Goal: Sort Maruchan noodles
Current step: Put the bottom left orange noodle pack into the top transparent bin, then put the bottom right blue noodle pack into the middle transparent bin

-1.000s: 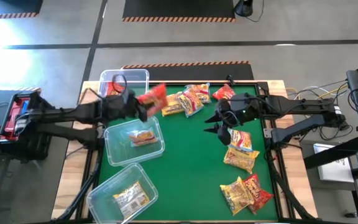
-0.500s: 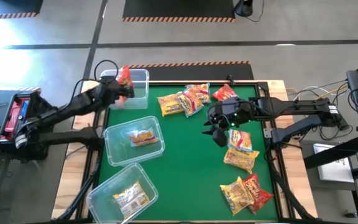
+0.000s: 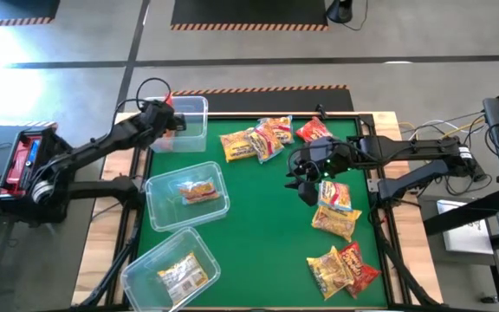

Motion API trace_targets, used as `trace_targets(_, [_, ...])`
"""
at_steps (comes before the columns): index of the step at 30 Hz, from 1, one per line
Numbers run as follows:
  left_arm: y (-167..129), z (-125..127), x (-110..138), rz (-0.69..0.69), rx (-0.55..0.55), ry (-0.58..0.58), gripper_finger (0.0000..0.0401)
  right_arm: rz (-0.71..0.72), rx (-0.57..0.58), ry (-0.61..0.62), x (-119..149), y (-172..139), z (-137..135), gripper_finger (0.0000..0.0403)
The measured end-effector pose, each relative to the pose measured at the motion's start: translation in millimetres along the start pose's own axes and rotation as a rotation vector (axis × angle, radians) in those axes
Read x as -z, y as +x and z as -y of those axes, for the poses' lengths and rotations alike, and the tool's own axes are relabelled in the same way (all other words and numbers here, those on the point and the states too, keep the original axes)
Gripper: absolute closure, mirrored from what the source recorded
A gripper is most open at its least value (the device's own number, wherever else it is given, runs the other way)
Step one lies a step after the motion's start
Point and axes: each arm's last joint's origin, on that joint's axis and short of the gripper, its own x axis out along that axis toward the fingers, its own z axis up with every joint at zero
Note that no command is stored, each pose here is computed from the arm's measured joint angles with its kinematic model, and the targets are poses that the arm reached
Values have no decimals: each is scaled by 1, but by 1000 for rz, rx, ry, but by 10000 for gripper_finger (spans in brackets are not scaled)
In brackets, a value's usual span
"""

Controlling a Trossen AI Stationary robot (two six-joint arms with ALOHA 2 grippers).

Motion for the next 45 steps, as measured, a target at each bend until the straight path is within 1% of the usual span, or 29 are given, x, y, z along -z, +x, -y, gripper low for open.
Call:
trace_targets(3, [8, 1, 3, -39, -36, 23, 255, 1, 0, 0, 0, 0, 0, 234])
trace_targets(8, [15, 2, 6, -61, -59, 32, 249, 0, 0, 8, 0, 0, 0, 234])
trace_targets(13, [15, 0, 4, -59, -64, 32, 232, -25, 7, 17, 2, 0, 1, 234])
trace_targets(19, [14, -4, 9, -99, -102, 95, 206, -57, 19, 34, 6, 0, 2, 234])
trace_targets(22, [11, -10, 12, -109, -176, 82, 196, -66, 23, 46, 6, 0, 2, 234])
trace_targets(24, [9, -15, 14, -110, -227, 45, 192, -73, 26, 57, 7, 0, 3, 234])
trace_targets(26, [5, -18, 15, -109, -245, -2, 191, -94, 34, 61, 9, -1, 3, 234])
trace_targets(27, [3, -19, 14, -109, -232, -23, 190, -110, 40, 67, 10, -2, 3, 234])
trace_targets(30, [-5, -19, 10, -100, -139, -67, 191, -181, 69, 80, 15, -7, 5, 234])
trace_targets(33, [-19, -19, 4, -43, -32, -124, 191, -279, 114, 88, 24, -11, 8, 234])
trace_targets(36, [-35, -17, -3, 12, 128, -162, 191, -392, 223, 115, 36, -16, 14, 234])
trace_targets(40, [-59, -11, -9, 47, 414, -175, 191, -522, 394, 242, 53, -21, 22, 234])
trace_targets(42, [-70, -4, -10, 63, 534, -177, 191, -543, 435, 320, 58, -20, 24, 234])
trace_targets(45, [-82, 8, -7, 77, 663, -178, 191, -557, 468, 402, 66, -17, 26, 234])
